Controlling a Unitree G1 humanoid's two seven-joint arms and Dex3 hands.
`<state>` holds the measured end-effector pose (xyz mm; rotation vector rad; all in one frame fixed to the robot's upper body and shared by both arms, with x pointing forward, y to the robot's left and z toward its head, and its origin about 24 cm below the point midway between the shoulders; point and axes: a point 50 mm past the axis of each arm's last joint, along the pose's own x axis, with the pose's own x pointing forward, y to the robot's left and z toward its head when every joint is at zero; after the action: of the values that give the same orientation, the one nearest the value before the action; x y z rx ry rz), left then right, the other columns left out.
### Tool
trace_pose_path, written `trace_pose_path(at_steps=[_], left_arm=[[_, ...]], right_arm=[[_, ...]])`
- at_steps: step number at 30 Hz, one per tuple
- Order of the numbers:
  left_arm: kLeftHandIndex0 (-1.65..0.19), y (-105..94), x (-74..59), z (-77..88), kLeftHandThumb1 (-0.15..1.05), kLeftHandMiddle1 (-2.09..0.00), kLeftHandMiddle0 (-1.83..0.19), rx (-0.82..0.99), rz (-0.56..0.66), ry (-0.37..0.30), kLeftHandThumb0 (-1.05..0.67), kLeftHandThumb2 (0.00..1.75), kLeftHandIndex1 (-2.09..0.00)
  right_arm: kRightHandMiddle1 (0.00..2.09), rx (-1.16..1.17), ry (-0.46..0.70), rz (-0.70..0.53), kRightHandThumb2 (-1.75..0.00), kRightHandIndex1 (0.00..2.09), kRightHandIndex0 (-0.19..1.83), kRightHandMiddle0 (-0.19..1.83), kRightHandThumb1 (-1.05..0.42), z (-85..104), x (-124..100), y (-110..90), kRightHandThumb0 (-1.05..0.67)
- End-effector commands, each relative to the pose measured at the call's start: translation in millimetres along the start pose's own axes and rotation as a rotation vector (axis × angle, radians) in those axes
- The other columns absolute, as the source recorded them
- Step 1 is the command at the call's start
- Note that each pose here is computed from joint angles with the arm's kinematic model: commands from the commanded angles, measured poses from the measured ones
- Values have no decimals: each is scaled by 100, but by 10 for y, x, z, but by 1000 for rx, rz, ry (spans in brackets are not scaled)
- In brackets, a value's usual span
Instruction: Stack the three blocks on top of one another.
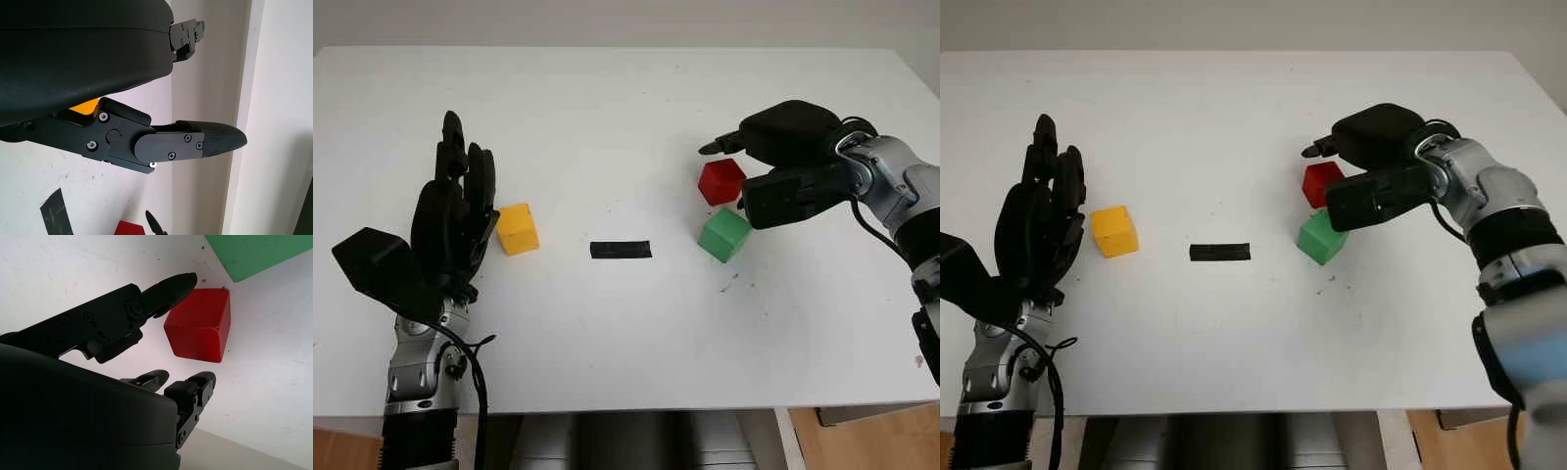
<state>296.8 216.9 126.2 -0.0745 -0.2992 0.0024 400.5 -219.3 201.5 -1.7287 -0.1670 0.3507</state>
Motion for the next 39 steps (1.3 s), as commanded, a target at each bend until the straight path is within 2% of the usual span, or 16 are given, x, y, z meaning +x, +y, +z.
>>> trace_pose_path(at_steps=[1,13,16,17,18,19,20,24,26,27,30,33,36,38,39], left_arm=[[19,-11,27,27,105,0,19,6,-11,-11,-74,44,0],[19,-5,20,28,105,0,19,4,-8,-13,-73,42,0],[19,-6,22,27,105,0,19,2,-9,-13,-73,42,0],[19,-6,22,26,105,0,19,2,-9,-12,-73,41,0],[19,-7,23,25,105,0,19,1,-6,-13,-73,41,0],[19,-7,23,25,105,0,19,1,-6,-12,-73,40,0],[19,-9,21,26,105,0,19,1,-7,-13,-73,40,0],[19,-18,16,28,105,0,19,5,-11,-12,-73,42,0],[19,-21,16,25,105,0,19,-1,-7,-13,-73,41,0],[19,-21,16,24,105,0,19,-2,-7,-12,-73,41,0],[19,-22,14,22,105,0,19,4,-10,-13,-73,42,0],[19,-21,13,17,105,0,19,0,-11,-12,-73,42,0],[19,-24,13,20,105,0,19,-3,-13,-12,-73,42,0],[19,-28,13,21,105,0,19,-5,-15,-14,-72,42,0],[19,-28,16,20,105,0,19,-5,-15,-15,-72,42,0]], right_arm=[[8,1,10,-18,-6,8,49,51,-84,-2,12,-42,-49],[8,48,29,-15,-6,7,50,55,-84,10,47,28,-48],[10,63,26,-27,-5,16,64,62,-83,17,52,39,-46],[10,67,25,-30,-5,27,64,65,-82,19,53,42,-46],[9,73,19,-32,-5,70,44,68,-82,20,51,44,-45],[9,75,16,-31,-5,90,34,70,-82,21,50,46,-45],[10,76,15,-28,-5,91,31,72,-82,19,48,49,-43],[10,85,23,-11,-6,70,40,79,-85,10,49,60,-37],[12,88,22,-15,-6,69,44,81,-87,4,44,67,-33],[21,85,19,-21,-6,64,48,85,-88,-1,39,72,-30],[87,57,16,-43,-6,51,55,62,-92,-15,27,84,-27],[110,27,12,-66,-5,40,52,52,-92,-27,18,76,-27],[111,10,32,-78,-5,30,52,50,-92,-43,26,46,-27],[96,4,47,-80,-5,16,55,55,-91,-53,32,18,-26],[95,-1,53,-89,-5,15,55,56,-91,-60,30,1,-26]])
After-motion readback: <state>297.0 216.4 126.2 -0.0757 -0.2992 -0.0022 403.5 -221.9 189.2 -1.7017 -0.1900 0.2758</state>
